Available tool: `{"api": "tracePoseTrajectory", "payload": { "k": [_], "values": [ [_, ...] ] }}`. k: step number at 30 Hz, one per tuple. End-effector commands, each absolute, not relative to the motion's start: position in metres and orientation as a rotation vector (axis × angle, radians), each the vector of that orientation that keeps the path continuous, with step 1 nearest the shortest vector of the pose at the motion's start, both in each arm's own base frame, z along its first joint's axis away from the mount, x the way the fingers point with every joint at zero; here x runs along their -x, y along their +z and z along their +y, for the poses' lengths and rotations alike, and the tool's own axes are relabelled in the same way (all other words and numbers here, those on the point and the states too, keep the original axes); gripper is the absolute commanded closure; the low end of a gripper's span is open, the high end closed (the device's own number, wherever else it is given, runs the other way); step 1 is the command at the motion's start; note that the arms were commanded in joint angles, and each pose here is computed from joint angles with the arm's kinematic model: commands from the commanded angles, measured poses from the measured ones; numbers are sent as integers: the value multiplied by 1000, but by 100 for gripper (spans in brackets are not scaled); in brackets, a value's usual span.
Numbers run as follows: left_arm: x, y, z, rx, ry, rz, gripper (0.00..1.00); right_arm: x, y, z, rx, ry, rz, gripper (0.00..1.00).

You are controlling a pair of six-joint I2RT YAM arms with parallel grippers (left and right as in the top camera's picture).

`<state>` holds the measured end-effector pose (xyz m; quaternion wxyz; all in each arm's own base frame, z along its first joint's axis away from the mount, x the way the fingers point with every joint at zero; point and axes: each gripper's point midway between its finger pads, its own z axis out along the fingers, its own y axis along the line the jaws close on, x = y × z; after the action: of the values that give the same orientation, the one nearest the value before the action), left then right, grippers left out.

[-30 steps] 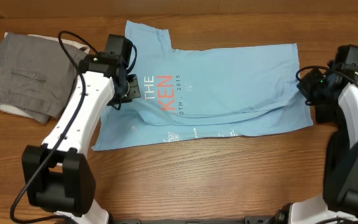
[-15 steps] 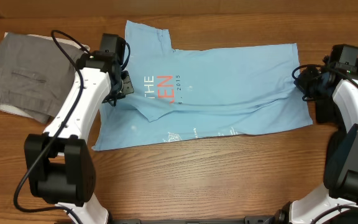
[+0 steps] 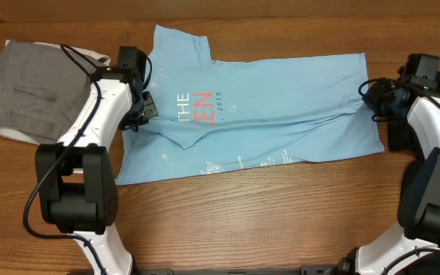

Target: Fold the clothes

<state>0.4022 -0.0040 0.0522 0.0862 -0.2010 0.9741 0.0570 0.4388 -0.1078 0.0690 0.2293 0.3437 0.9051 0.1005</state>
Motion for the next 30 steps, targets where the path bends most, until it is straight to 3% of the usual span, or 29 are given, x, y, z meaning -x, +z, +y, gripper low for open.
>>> {"api": "tracePoseTrajectory", "payload": {
  "k": [1, 12, 13, 14, 17, 19, 21, 26, 30],
  "values": [
    [-409, 45, -4, 637, 172, 2895, 96, -449, 65, -112, -939, 256, 2479, 96],
    [-416, 41, -8, 680, 107, 2877, 96, -465, 46, -110, -904, 259, 2464, 89],
    [-417, 41, -10, 676, 89, 2878, 96, -466, 47, -110, -902, 259, 2461, 84],
    [-420, 41, -15, 650, 43, 2881, 96, -468, 48, -110, -897, 260, 2451, 67],
    [-426, 43, -20, 630, -12, 2871, 95, -475, 54, -105, -799, 299, 2451, 51],
    [-431, 50, -22, 602, -52, 2862, 96, -481, 63, -99, -748, 341, 2445, 16],
    [-439, 63, -28, 542, -125, 2862, 92, -481, 73, -101, -756, 343, 2447, 2],
    [-448, 120, -31, 500, -223, 2851, 66, -474, 119, -103, -770, 338, 2457, 0],
    [-430, 161, -33, 465, -221, 2895, 63, -449, 149, -96, -805, 332, 2519, 0]
  ]
}}
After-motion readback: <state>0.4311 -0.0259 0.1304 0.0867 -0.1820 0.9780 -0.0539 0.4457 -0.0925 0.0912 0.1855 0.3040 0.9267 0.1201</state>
